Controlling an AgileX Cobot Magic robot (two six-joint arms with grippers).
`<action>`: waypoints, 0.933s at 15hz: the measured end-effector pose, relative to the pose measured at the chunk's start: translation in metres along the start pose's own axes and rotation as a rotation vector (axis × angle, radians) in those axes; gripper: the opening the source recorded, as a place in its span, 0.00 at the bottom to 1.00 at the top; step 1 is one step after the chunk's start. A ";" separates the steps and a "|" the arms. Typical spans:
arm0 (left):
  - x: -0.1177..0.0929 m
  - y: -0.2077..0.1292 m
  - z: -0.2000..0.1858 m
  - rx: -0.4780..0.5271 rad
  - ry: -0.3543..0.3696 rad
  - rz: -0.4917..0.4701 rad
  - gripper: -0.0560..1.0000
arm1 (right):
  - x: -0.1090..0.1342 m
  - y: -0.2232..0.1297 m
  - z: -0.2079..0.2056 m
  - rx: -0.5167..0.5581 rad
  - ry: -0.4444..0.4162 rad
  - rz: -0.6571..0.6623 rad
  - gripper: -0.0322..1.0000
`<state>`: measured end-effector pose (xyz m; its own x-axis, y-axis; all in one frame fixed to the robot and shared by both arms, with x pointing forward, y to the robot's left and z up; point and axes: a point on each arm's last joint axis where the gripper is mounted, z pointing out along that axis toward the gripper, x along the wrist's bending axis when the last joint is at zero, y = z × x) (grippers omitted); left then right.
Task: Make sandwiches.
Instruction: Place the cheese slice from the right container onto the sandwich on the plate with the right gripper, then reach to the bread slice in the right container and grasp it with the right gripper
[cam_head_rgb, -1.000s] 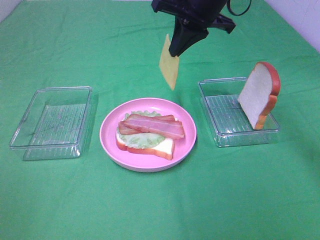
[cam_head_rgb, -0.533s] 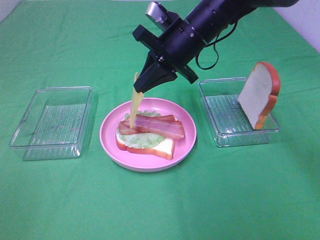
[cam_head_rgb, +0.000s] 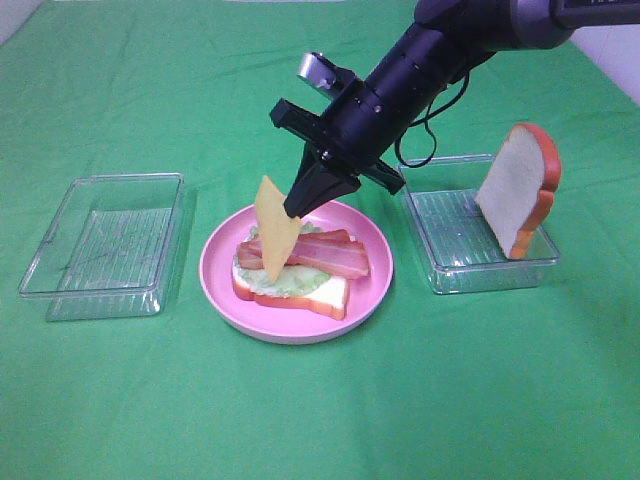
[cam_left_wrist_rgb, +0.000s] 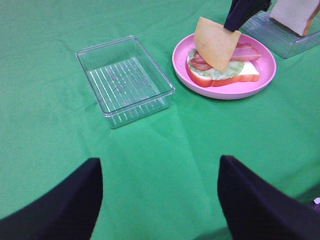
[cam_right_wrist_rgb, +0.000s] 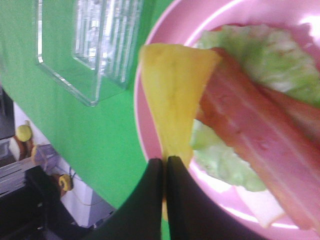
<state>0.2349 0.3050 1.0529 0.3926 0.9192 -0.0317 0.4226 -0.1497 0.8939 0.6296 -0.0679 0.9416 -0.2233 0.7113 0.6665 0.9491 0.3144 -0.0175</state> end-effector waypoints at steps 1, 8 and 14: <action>0.000 0.000 0.000 0.000 0.000 0.000 0.65 | -0.006 -0.001 0.000 0.005 -0.065 0.031 0.04; 0.000 0.000 0.000 0.000 0.000 0.000 0.65 | -0.005 -0.003 -0.010 -0.014 -0.144 0.044 0.62; 0.000 0.000 0.000 0.000 0.000 0.000 0.65 | 0.026 -0.027 -0.094 -0.180 -0.499 -0.048 0.63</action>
<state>0.2349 0.3050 1.0529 0.3926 0.9192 -0.0317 0.4226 -0.1497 0.8939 0.6187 -0.1172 1.0296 -0.3038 0.9253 0.2269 0.9487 0.2717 0.1619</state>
